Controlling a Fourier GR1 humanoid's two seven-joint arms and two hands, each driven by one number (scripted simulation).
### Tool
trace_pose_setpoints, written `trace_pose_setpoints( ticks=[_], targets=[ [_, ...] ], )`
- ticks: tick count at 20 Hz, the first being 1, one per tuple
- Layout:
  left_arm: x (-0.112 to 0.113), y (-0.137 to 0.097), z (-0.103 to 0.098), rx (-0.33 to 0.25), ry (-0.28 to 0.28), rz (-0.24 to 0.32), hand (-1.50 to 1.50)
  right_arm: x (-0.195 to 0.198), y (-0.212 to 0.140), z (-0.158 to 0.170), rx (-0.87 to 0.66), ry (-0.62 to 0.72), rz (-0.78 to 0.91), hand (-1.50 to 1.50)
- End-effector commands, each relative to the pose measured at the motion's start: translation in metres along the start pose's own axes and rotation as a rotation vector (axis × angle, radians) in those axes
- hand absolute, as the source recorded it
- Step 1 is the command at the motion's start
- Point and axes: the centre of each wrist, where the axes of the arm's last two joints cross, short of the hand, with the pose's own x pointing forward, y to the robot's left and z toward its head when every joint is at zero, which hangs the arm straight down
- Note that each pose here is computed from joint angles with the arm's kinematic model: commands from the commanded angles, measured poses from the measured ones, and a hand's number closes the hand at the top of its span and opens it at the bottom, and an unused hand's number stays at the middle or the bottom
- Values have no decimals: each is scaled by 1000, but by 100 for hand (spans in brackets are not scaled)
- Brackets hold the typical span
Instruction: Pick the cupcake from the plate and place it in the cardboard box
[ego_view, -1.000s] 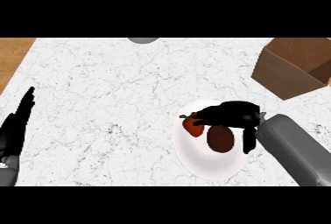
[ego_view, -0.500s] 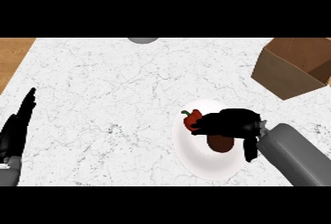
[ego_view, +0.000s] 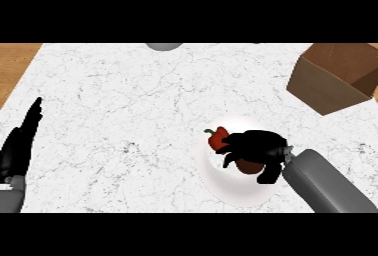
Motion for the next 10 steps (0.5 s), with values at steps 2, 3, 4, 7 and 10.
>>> trace_pose_setpoints(
  ticks=[2,3,4,7,10],
  targets=[
    [1,3,-3,-1,-10,7,0,-1,-3,-16,-114,-25,42,150],
    [15,15,-17,16,-1,9,0,-18,19,-7,-120,-8,51,150],
    [-3,-24,-7,-10,-5,9,0,-13,25,-10,-132,-10,69,150],
    [2,21,-8,-2,-4,9,0,-4,0,-23,-229,-19,94,150],
    [-9,11,1,14,2,0,0,-64,18,86,-341,274,39,150]
  ],
)
